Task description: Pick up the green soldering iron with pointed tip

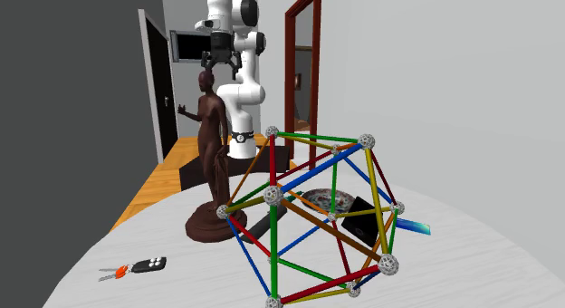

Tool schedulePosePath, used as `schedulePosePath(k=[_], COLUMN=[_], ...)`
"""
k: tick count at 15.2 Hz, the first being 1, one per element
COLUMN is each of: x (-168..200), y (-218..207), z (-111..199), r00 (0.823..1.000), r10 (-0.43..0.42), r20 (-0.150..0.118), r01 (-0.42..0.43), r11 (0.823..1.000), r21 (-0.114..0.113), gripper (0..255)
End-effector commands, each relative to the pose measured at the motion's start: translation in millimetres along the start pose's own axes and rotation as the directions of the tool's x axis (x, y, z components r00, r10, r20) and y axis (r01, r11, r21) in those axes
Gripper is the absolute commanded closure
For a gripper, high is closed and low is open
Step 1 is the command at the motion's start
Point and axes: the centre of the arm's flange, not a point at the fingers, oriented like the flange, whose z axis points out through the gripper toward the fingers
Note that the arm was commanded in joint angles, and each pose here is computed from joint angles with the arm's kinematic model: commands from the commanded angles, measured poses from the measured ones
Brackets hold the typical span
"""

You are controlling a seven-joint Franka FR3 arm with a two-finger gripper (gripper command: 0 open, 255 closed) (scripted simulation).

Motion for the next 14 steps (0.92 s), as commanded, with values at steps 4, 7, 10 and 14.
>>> schedulePosePath(k=[4, 7, 10, 14], x=[13, 27, 41, 61], y=[-23, -46, -69, -100], z=[28, 57, 85, 122], r00=[1.0, 1.0, 0.999, 0.998], r10=[0.01, 0.019, 0.029, 0.042], r20=[-0.012, -0.024, -0.035, -0.051], r01=[-0.01, -0.019, -0.029, -0.042], r11=[1.0, 1.0, 1.0, 0.999], r21=[-0.001, -0.002, -0.003, -0.004], gripper=[0, 0, 0, 0])
